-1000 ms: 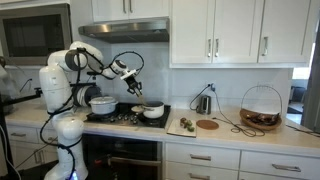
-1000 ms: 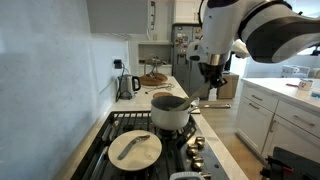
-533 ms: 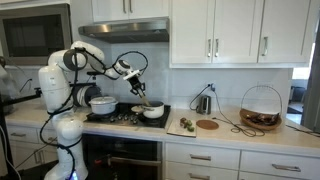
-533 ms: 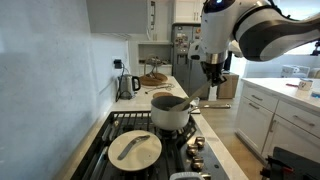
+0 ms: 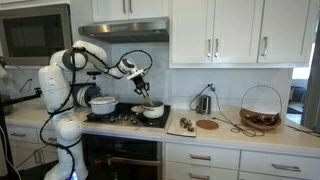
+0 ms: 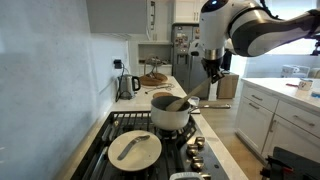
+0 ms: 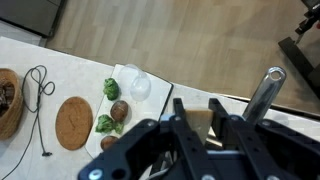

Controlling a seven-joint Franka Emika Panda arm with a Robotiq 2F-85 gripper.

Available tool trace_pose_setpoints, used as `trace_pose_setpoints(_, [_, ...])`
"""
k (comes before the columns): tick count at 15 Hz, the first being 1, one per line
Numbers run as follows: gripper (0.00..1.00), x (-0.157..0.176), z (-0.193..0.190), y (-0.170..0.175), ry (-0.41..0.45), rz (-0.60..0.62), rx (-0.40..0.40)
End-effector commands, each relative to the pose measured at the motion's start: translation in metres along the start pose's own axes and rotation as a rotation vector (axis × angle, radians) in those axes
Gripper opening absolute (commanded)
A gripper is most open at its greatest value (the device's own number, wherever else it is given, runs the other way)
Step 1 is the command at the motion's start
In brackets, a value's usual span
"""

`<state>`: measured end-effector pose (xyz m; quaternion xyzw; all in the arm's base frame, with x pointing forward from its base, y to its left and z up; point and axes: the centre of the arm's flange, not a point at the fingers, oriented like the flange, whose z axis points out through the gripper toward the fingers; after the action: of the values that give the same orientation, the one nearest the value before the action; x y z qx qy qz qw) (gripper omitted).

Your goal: Remove the lid from the pot and use the spatula to stir the contents inside.

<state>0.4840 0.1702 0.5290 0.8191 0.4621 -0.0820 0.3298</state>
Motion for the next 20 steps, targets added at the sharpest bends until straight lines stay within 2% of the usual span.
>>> trace_pose_setpoints(1, [0.08, -0.010, -0.004, 0.019, 0.047, 0.008, 0.031])
trace_pose_setpoints(9, [0.08, -0.044, -0.027, 0.034, 0.178, 0.026, 0.111])
trace_pose_setpoints(13, [0.08, -0.072, -0.035, 0.042, 0.233, 0.050, 0.141])
trace_pose_setpoints(16, [0.08, -0.103, -0.038, 0.054, 0.293, 0.073, 0.182])
trace_pose_setpoints(20, [0.08, -0.165, -0.039, 0.068, 0.366, 0.144, 0.215])
